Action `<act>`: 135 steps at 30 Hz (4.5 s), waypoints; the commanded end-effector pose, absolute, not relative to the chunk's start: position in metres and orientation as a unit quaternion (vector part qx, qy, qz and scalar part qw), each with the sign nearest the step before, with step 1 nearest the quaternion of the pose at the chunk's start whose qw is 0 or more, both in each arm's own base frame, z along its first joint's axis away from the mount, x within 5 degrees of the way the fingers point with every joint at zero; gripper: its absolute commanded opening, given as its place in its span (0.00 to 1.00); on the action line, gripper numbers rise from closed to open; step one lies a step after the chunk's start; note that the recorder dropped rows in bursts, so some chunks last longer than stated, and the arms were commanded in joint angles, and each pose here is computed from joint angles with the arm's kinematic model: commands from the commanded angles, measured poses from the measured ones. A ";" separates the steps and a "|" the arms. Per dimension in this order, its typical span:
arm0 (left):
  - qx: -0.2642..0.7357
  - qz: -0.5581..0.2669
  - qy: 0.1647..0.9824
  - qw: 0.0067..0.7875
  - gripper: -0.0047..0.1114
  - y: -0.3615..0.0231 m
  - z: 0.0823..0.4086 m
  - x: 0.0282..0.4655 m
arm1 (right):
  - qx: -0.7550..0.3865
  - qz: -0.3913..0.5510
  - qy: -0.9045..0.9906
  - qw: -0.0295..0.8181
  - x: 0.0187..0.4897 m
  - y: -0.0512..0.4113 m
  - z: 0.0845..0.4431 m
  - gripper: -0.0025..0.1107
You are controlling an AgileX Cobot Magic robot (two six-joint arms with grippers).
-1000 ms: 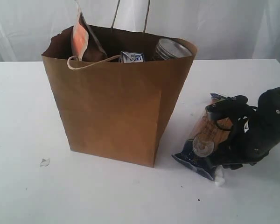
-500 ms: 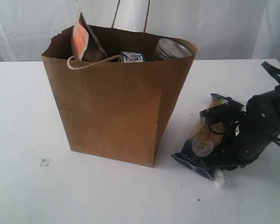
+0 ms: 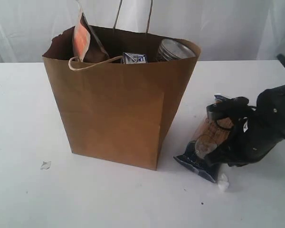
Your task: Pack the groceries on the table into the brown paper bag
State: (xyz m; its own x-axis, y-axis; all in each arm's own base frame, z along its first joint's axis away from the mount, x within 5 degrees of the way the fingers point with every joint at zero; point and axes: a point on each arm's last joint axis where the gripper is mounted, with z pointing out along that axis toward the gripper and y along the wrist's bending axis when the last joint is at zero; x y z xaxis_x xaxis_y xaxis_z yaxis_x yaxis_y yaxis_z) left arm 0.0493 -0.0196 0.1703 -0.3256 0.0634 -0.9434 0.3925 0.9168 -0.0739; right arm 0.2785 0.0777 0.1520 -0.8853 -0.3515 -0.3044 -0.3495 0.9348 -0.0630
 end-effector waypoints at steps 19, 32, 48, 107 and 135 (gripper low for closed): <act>0.140 -0.148 0.802 0.561 0.05 -0.019 0.169 0.049 | -0.121 0.055 0.885 0.447 0.204 0.057 0.334 0.02; 0.140 -0.148 0.802 0.561 0.05 -0.019 0.169 0.049 | -0.233 0.111 0.824 0.504 0.210 0.113 0.396 0.02; 0.140 -0.148 0.802 0.561 0.05 -0.019 0.169 0.049 | -0.341 0.122 0.812 0.458 0.251 0.194 0.392 0.02; 0.140 -0.148 0.802 0.561 0.05 -0.019 0.169 0.049 | -0.323 0.066 0.815 0.476 0.227 0.161 0.428 0.46; 0.140 -0.148 0.802 0.561 0.05 -0.019 0.169 0.049 | -0.237 0.030 0.910 0.339 0.143 0.073 0.316 0.46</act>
State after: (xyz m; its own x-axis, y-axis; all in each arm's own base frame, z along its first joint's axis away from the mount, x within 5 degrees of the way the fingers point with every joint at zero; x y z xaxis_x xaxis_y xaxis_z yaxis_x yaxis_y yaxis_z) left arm 0.0493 -0.0196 0.1703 -0.3256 0.0634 -0.9434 0.3925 0.9168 -0.0739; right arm 0.1412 0.0782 0.3292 -0.6172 -0.4501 -0.6453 -0.4892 0.8619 -0.1333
